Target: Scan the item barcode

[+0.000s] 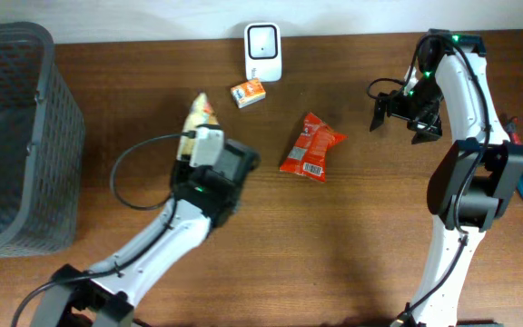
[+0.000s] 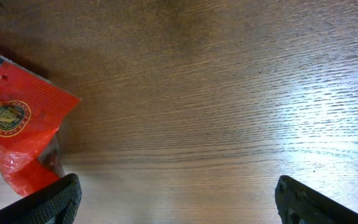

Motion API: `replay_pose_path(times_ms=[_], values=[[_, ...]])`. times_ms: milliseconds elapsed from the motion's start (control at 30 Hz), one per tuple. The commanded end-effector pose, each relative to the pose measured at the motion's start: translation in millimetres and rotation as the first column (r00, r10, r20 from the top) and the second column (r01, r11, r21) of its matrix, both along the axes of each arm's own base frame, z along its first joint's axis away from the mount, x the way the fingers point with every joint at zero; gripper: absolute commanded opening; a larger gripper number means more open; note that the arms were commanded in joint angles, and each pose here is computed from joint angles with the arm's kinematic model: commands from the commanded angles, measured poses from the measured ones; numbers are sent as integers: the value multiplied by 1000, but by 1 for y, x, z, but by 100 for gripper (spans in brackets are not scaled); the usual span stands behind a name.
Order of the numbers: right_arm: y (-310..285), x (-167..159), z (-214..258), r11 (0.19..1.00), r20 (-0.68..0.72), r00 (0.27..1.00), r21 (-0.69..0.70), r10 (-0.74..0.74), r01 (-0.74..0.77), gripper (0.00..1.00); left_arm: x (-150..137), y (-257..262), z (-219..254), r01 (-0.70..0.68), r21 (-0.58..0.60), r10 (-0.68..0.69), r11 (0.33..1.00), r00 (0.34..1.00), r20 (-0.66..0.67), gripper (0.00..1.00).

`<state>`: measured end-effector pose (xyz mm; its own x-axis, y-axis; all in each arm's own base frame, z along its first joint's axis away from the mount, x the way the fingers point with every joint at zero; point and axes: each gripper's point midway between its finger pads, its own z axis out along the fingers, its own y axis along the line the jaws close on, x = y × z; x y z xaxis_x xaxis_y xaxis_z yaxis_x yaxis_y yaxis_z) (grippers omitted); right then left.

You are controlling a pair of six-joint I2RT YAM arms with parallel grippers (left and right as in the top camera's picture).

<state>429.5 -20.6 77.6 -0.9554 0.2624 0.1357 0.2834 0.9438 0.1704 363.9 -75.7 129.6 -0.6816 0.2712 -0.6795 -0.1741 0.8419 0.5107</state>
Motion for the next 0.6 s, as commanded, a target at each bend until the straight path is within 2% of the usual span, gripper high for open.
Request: replay_pose_path(times_ms=[0,133,200,300,400,467,567], values=[[2,4,15,1000,45,999,7,6,-7,98,-8,-54,-4,162,-66,-164,985,986,-26,0],[2,4,15,1000,45,999,7,6,-7,98,-23,-100,-26,307,-248,-343,919,932,-116,0],[2,4,15,1000,45,999,7,6,-7,98,-25,-103,-28,316,-261,-357,912,926,-126,0],[2,4,15,1000,45,999,7,6,-7,98,-19,-81,-17,254,-148,-268,956,960,-86,0],[2,4,15,1000,45,999,7,6,-7,98,-11,-41,15,96,69,-99,993,994,44,0],[2,4,15,1000,45,999,7,6,-7,98,-13,-16,43,-42,199,10,979,987,161,0],[2,4,15,1000,45,999,7,6,-7,98,-16,13,73,-218,284,131,934,946,298,0]])
